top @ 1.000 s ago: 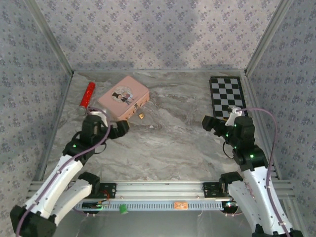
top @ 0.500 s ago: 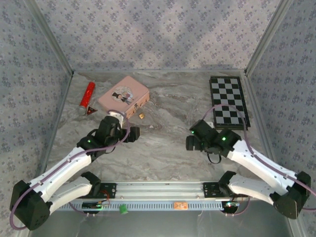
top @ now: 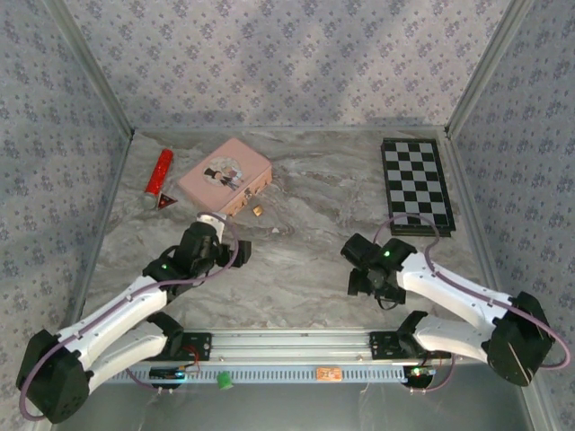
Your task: Unlock the padlock with the key
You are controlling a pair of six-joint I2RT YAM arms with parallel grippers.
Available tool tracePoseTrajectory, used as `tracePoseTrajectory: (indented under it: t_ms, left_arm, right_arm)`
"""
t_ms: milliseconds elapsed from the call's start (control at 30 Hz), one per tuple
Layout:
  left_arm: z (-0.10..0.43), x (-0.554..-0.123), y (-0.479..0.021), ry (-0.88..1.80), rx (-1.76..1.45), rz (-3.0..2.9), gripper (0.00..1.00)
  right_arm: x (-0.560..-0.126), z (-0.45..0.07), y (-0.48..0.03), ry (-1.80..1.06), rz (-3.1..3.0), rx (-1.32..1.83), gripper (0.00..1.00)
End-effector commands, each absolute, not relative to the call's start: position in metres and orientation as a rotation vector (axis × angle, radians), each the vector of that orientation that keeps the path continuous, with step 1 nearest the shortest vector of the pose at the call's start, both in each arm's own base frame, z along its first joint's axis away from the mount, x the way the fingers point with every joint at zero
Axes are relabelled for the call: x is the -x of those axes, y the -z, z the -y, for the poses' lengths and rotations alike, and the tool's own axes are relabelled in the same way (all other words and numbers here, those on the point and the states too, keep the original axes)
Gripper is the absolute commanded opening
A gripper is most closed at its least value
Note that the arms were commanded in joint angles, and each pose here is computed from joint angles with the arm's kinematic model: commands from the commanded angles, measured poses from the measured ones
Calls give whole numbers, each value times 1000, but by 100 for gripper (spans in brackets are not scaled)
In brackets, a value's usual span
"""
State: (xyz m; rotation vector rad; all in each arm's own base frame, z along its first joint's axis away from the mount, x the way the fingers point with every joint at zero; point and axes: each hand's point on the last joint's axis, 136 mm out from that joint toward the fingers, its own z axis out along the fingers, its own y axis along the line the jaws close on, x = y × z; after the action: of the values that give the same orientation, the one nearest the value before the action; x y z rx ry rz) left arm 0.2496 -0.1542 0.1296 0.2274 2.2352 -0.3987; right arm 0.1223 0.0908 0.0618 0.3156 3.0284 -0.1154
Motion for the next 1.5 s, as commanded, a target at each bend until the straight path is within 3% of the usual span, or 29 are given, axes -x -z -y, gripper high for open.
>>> tracePoseTrajectory:
  t_ms: [0, 767, 1300, 1467]
  left_arm:
    - [156, -253, -145, 412, -232, -2171, 100]
    - [159, -256, -136, 400, -241, -2195, 100]
    - [159, -259, -131, 378, -248, -2215, 100]
    - [159, -258, -131, 378, -250, -2217, 100]
  right_arm:
    - [-118, -93, -48, 96, -3047, -423, 89]
    - [-142, -102, -13, -29, -2976, -474, 87]
    - [-200, -185, -33, -274, -2904, -272, 88]
    - [-198, -170, -51, -164, -2915, -210, 88]
